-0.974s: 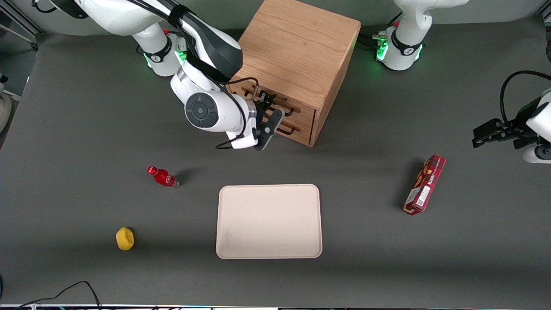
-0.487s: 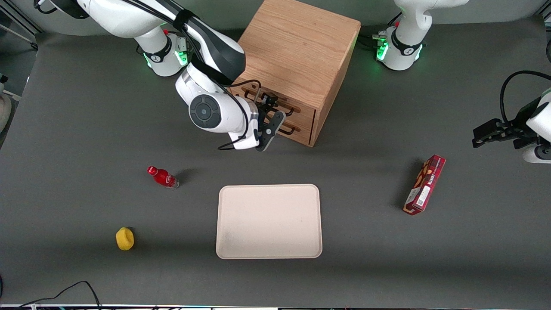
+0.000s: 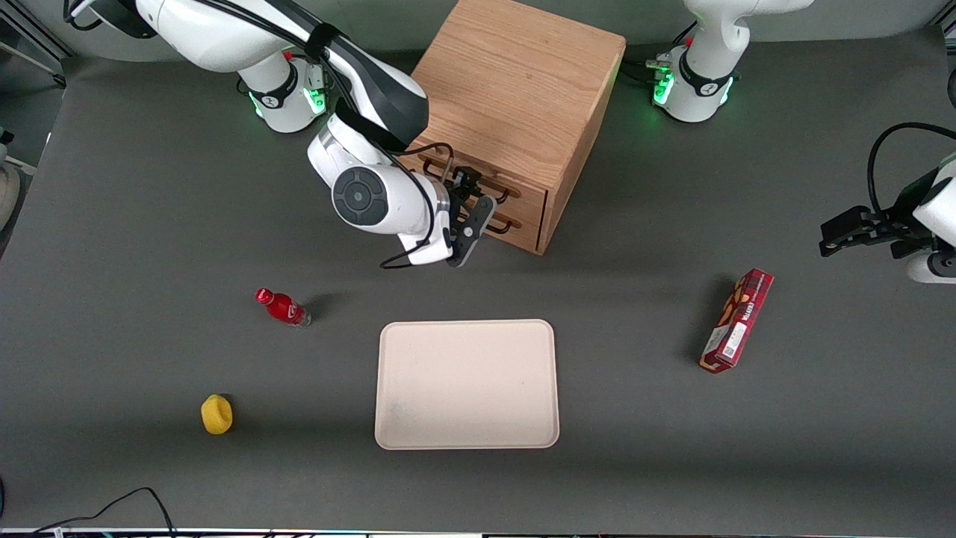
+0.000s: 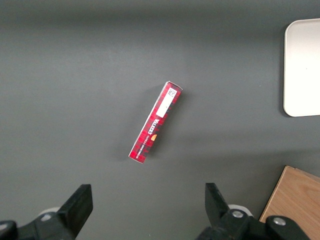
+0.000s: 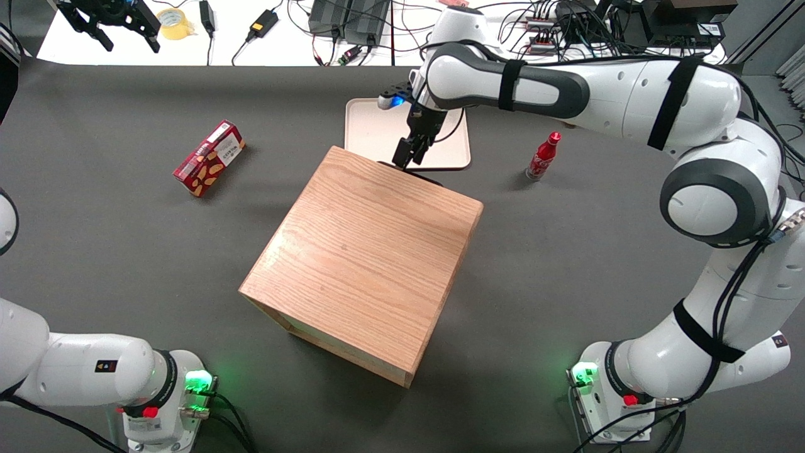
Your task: Open upper drawer
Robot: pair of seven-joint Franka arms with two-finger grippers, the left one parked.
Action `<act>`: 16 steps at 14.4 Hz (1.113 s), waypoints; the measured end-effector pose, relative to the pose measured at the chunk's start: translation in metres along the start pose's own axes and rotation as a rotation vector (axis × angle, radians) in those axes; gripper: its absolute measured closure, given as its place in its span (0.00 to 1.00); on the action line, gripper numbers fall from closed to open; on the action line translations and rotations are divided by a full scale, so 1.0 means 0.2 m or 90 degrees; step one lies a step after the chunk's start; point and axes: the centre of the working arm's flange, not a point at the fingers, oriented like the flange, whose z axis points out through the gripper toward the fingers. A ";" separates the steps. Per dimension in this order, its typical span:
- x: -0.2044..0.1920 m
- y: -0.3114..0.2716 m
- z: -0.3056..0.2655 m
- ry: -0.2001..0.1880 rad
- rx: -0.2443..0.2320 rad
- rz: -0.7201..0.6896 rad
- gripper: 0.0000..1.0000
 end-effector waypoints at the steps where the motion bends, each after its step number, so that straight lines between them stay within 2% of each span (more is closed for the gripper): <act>1: 0.00 0.08 -0.04 0.011 -0.011 -0.003 0.00; 4: -0.02 0.31 -0.12 0.030 -0.025 0.004 0.00; 8: -0.01 0.46 -0.16 0.034 -0.017 0.003 0.00; 12: -0.01 0.61 -0.23 0.027 -0.004 0.008 0.00; 16: -0.01 0.77 -0.30 0.040 -0.007 0.004 0.00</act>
